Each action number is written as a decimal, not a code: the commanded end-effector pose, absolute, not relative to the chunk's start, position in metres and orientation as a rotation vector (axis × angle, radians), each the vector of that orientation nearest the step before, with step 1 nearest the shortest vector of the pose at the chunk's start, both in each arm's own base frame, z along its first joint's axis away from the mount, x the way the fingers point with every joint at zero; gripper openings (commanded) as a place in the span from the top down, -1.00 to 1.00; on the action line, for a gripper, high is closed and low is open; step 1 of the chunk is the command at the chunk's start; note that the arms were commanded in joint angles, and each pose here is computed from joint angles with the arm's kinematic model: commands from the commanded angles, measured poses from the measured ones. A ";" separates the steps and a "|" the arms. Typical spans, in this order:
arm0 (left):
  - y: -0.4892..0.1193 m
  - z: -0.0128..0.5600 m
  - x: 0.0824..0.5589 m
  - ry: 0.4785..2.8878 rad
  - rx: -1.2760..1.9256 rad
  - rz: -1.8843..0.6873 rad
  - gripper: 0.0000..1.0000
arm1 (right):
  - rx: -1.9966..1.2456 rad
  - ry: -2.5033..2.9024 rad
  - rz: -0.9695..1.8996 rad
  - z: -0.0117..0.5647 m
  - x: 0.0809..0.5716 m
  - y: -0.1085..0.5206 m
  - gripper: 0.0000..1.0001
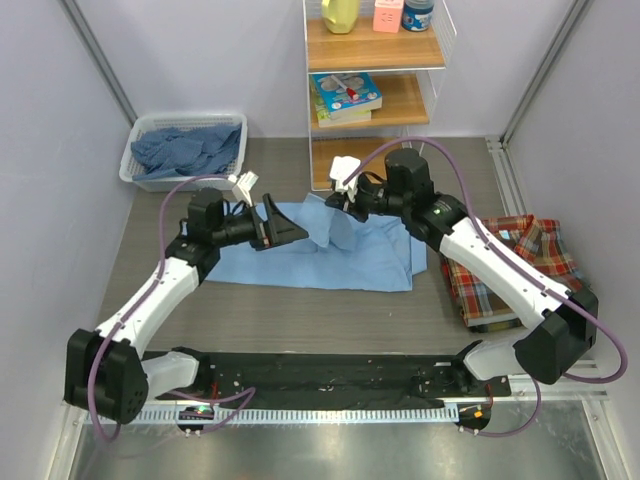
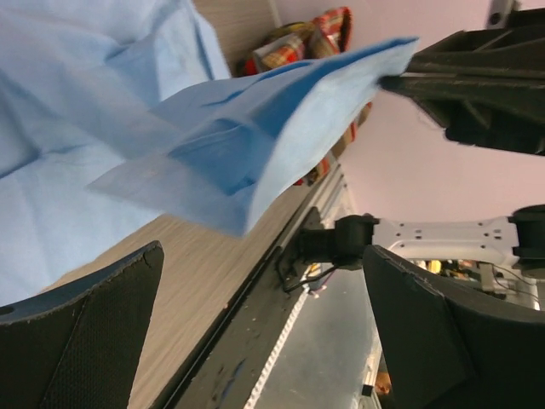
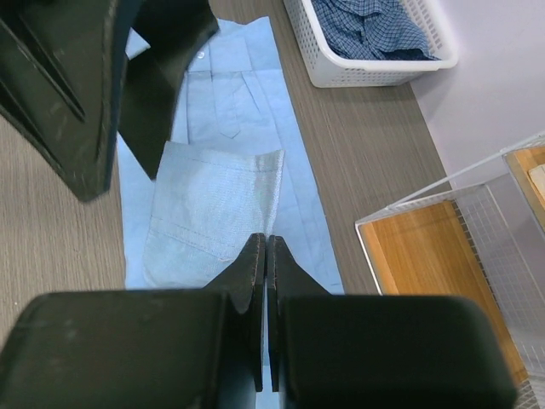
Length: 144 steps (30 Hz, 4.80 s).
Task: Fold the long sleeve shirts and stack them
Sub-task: Fold the shirt
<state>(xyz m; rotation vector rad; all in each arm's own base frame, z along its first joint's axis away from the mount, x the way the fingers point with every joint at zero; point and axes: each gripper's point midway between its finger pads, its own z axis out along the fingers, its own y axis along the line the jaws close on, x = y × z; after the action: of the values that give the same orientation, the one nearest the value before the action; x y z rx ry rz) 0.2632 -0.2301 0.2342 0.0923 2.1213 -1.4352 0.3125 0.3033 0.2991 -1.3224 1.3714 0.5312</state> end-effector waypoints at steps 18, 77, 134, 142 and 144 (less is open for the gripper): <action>-0.267 0.297 0.299 1.799 0.321 -1.484 -0.19 | -1.254 1.254 0.533 0.338 0.298 0.307 0.98; -0.087 0.164 0.319 0.980 2.120 -0.605 1.00 | -1.296 2.050 0.463 0.105 0.329 0.190 0.05; 0.006 0.032 0.357 2.689 -0.093 -0.871 0.22 | -1.134 2.545 0.374 0.021 0.325 0.173 0.34; -0.002 0.049 0.365 2.634 -0.110 -0.956 0.61 | -1.142 2.556 0.349 0.017 0.327 0.169 0.35; -0.001 0.049 0.365 2.645 -0.109 -0.951 0.90 | -1.144 2.559 0.329 0.016 0.328 0.167 0.35</action>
<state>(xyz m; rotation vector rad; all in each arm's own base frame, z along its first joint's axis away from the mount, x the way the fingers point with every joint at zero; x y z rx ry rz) 0.3522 0.0016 0.0359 -0.1219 2.6952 -0.9161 0.3171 0.1726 0.0199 -1.1182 2.5661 0.4080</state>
